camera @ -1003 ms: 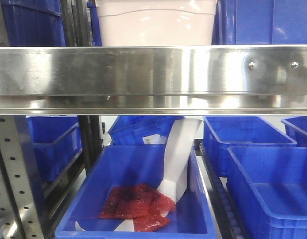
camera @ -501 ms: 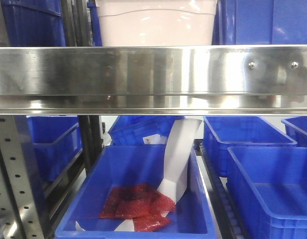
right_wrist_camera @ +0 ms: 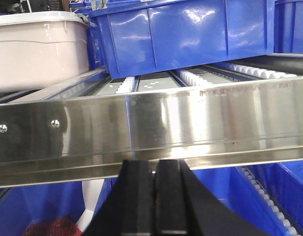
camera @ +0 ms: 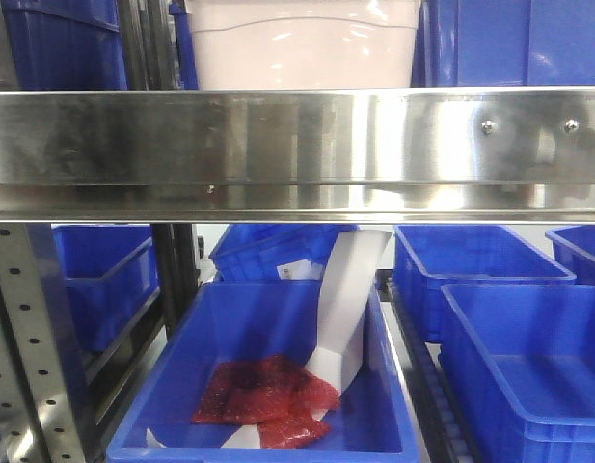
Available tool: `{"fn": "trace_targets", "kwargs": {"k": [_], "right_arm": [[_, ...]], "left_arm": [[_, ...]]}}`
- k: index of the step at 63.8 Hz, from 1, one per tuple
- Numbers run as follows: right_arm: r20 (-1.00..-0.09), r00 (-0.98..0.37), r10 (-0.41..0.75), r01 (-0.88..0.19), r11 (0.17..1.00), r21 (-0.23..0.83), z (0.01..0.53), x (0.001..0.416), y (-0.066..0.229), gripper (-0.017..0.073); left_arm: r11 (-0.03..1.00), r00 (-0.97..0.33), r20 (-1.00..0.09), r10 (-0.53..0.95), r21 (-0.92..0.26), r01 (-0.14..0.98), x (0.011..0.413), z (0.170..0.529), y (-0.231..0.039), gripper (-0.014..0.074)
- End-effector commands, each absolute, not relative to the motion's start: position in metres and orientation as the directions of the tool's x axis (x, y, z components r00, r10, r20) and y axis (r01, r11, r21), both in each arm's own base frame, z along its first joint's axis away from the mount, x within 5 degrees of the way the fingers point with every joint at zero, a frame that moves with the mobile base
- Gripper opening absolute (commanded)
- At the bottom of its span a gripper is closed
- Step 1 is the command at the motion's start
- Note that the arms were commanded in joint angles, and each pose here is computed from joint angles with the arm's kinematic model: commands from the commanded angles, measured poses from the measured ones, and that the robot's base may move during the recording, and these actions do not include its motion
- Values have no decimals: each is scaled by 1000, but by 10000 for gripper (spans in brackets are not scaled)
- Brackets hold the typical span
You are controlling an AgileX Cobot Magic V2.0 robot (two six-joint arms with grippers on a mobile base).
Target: Grab white bin and place on right shelf
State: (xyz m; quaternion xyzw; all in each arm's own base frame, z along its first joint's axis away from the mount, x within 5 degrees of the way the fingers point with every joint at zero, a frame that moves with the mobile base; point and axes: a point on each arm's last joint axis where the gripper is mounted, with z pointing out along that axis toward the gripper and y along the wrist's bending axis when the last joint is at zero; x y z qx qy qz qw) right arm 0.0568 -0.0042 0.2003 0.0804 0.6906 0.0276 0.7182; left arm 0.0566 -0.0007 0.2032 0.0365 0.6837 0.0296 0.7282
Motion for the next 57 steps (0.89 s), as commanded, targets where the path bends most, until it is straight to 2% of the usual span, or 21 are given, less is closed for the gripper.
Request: {"fn": "trace_targets", "kwargs": {"k": [1, 57], "right_arm": [[-979, 153, 137, 73, 986, 150, 211, 55, -6, 62], [-979, 153, 137, 73, 986, 150, 211, 55, -6, 62]], "left_arm": [[996, 150, -985, 85, 88, 12, 56, 205, -2, -116], [996, 150, -985, 85, 88, 12, 56, 205, -2, -116]]}}
